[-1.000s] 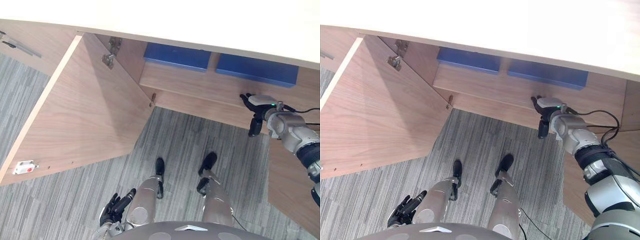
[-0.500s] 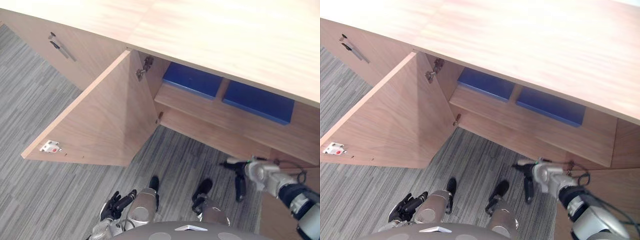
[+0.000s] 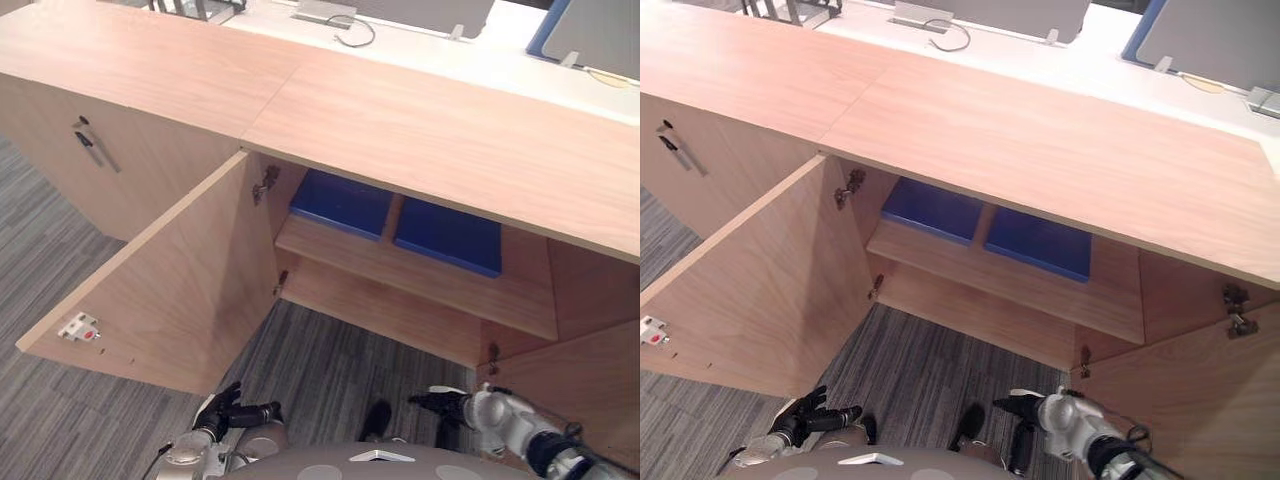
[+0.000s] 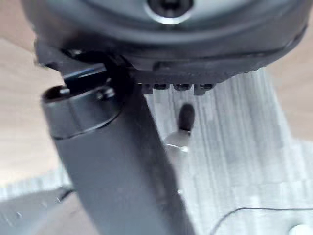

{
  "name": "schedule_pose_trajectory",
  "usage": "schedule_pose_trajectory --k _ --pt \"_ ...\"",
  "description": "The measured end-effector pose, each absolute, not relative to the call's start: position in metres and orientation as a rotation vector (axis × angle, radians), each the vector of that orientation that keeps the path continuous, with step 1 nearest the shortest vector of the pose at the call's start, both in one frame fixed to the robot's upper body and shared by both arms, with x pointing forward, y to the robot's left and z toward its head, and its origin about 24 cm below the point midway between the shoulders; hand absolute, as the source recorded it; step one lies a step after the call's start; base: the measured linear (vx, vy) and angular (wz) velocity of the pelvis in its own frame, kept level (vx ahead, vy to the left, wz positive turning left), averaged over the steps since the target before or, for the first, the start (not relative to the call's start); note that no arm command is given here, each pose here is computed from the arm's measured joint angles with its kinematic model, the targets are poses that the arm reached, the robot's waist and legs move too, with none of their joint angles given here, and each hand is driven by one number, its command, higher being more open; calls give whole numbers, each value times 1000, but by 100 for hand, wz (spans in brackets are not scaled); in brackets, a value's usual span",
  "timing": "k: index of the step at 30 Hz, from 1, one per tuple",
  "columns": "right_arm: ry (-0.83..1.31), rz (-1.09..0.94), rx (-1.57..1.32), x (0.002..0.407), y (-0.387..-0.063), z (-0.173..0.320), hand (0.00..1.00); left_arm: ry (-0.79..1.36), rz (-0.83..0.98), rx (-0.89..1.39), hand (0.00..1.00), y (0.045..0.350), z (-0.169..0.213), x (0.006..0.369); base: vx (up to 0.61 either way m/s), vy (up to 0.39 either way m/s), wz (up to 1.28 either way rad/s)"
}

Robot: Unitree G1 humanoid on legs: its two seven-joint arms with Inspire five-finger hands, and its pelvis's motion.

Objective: Walk over to the cabinet, pick up the folder, carry it to the office cabinet, place the folder inside the office cabinet, then close the office cabinet door

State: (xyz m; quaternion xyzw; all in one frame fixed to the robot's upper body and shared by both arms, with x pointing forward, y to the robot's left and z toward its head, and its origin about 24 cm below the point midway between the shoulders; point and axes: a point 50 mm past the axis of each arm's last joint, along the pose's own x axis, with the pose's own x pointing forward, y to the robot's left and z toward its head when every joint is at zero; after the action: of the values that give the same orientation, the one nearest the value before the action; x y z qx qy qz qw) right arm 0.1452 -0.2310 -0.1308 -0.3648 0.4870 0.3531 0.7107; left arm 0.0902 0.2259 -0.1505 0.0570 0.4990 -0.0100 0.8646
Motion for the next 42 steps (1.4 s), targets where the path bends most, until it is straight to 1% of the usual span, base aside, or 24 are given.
schedule_pose_trajectory --k 3,4,5,6,7,8,9,10,11,14,15,17,19,22,23,26,28,30,36,42 --pt "1209 422 -602 120 -249 -145 100 1048 -15 152 100 226 -151 90 -3 68 -24" --pt "1244 179 -462 102 -252 -151 100 1058 23 159 100 228 -152 85 17 51 -34" --pt "1252 87 -404 93 -253 -153 100 1066 39 154 100 227 -153 82 19 46 -52" --pt "1272 -79 -279 73 -253 -158 100 1078 77 140 100 228 -154 78 8 41 -40" --pt "1283 -174 -197 60 -253 -160 100 1084 97 139 100 228 -155 76 11 44 -49" --pt "1308 -339 -49 34 -249 -164 100 1094 143 129 100 230 -156 72 15 47 -40" --pt "1325 -458 62 15 -242 -166 100 1098 163 144 100 230 -156 71 10 51 -46" --pt "1356 -556 168 -8 -228 -170 100 1101 174 167 100 231 -156 70 -12 44 -50" --pt "1383 -601 239 -25 -211 -172 100 1107 186 176 100 231 -157 67 -18 33 -46" --pt "1461 -606 347 -49 -179 -174 100 1105 190 189 100 228 -156 64 -44 3 -68" --pt "1473 -629 349 -57 -183 -172 100 1106 191 165 100 220 -157 62 -29 35 -100" --pt "1477 -654 355 -60 -183 -172 100 1115 193 153 100 217 -158 58 15 45 -104" --pt "1476 -655 363 -59 -181 -172 100 1116 186 170 100 220 -158 57 32 -59 -93" --pt "1466 -649 361 -55 -182 -173 100 1127 130 217 100 222 -158 57 2 -124 -89" --pt "1457 -652 341 -50 -188 -173 100 1122 105 217 100 218 -158 60 -60 -102 -88" --pt "1426 -644 305 -32 -201 -174 100 1107 86 221 100 217 -157 66 -105 -97 -65" --pt "1438 -603 265 -29 -202 -175 100 1095 85 222 100 217 -156 69 -223 -31 -47" --pt "1437 -595 263 -26 -202 -175 100 1075 94 227 100 220 -153 71 -266 51 -50" --pt "1440 -602 317 -29 -190 -176 100 1069 202 178 100 229 -151 65 -145 51 -28" --pt "1429 -632 322 -29 -196 -176 100 1066 232 149 100 226 -152 65 -13 113 8"
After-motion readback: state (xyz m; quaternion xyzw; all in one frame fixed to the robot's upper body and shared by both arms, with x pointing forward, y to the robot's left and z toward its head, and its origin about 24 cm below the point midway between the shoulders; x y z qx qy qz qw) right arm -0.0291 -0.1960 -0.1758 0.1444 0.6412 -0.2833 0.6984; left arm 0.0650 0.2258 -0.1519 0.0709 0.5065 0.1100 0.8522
